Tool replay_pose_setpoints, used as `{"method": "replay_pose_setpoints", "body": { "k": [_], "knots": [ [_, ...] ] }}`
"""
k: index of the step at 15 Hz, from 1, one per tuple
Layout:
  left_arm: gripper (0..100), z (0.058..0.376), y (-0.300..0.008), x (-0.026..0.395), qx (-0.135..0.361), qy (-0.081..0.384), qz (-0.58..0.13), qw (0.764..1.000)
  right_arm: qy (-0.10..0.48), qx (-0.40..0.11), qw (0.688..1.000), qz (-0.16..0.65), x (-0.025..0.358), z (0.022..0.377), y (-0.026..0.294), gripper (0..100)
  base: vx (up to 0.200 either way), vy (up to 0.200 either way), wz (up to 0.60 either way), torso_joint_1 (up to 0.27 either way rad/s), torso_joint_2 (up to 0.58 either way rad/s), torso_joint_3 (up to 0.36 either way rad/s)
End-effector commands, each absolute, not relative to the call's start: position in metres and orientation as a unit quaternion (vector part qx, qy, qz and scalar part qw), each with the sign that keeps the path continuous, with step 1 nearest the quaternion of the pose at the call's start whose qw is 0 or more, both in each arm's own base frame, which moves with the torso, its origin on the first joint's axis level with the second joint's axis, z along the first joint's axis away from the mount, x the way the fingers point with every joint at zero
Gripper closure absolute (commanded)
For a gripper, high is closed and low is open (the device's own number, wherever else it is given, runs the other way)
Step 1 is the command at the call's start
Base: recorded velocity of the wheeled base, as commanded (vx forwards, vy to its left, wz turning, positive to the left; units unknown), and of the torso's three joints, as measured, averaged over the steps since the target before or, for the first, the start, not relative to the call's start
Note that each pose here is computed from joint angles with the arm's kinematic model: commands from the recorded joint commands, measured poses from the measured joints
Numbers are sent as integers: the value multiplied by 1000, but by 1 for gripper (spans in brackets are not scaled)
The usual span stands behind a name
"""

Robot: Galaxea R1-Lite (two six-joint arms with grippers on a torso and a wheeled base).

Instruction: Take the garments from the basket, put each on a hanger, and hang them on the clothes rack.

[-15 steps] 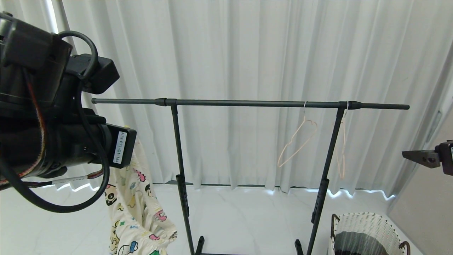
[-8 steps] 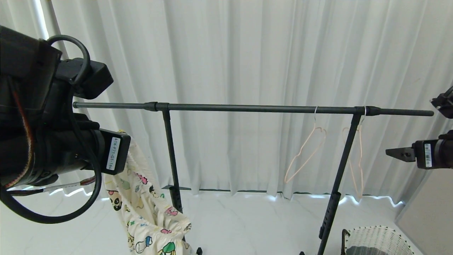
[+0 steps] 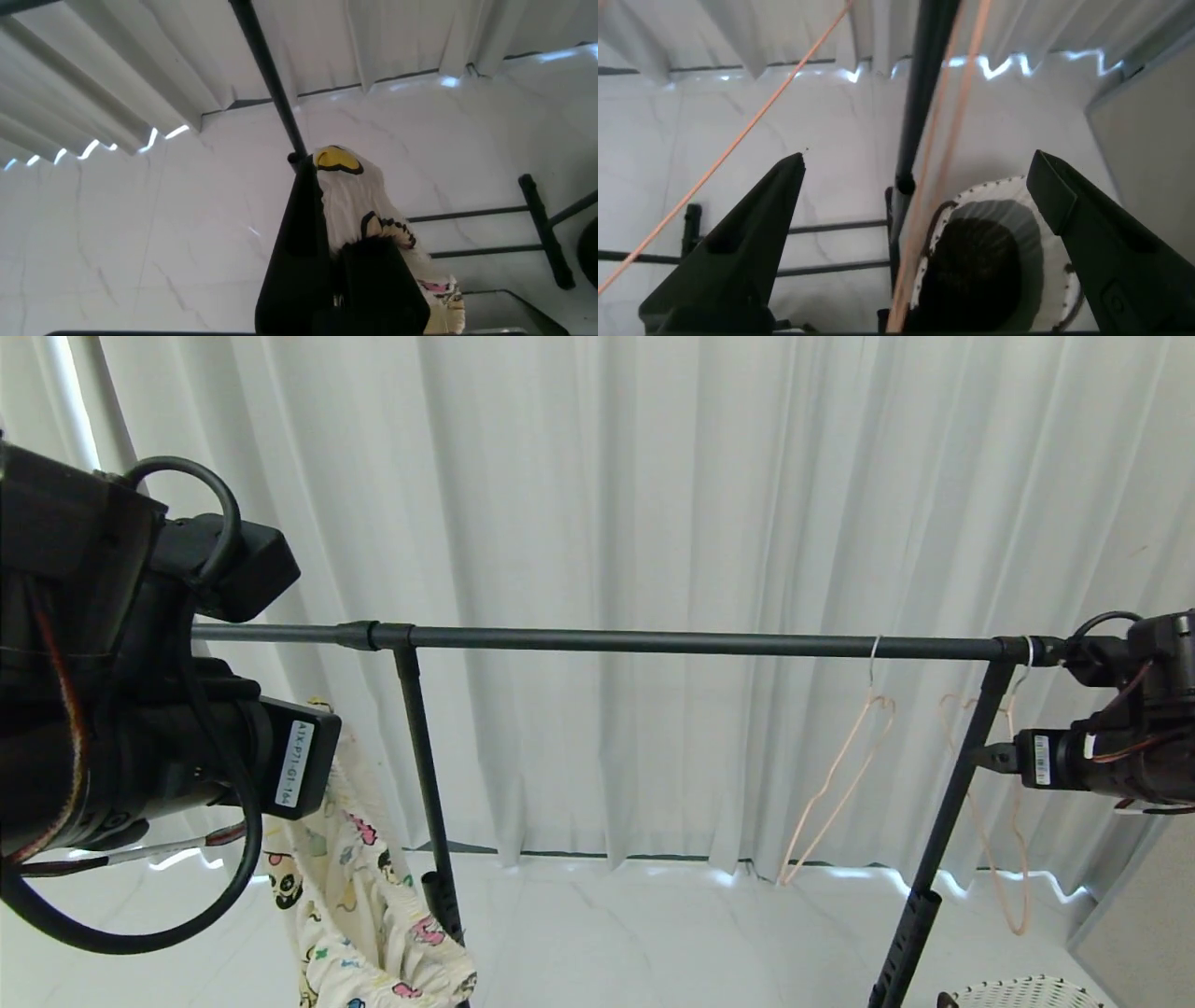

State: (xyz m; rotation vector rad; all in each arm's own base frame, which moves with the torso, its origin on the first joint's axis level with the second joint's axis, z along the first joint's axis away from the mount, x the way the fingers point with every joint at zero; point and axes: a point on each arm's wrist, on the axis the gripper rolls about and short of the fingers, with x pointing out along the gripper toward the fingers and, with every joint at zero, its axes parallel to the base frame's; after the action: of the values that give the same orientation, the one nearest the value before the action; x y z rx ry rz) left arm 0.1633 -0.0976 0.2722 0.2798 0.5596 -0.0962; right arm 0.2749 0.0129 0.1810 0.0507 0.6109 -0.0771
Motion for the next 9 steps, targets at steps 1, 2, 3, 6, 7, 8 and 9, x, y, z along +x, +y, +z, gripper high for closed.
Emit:
{"method": "replay_pose_setpoints", "body": {
  "k": [1,2,3,6,7,8,9],
  "knots": [
    [100,272,-98,163,138,276,-47,950,337,32,940,-47,294,150,12,0,0,0,0,0,0,0],
    [100,271,-100,161,141,274,-55,950,343,37,937,-52,305,136,11,0,0,0,0,0,0,0],
    [100,271,-102,160,143,274,-59,949,347,35,935,-63,310,128,9,0,0,0,0,0,0,0],
    [100,271,-104,158,146,273,-64,949,350,50,932,-86,319,109,5,0,0,0,0,0,0,0],
    [100,271,-104,158,146,273,-64,949,351,54,931,-88,320,106,5,0,0,0,0,0,0,0],
    [100,271,-104,158,147,272,-60,949,353,59,929,-92,322,102,4,0,0,0,0,0,0,0],
    [100,271,-103,158,148,271,-57,949,354,65,928,-95,323,100,4,0,0,0,0,0,0,0]
  ]
}}
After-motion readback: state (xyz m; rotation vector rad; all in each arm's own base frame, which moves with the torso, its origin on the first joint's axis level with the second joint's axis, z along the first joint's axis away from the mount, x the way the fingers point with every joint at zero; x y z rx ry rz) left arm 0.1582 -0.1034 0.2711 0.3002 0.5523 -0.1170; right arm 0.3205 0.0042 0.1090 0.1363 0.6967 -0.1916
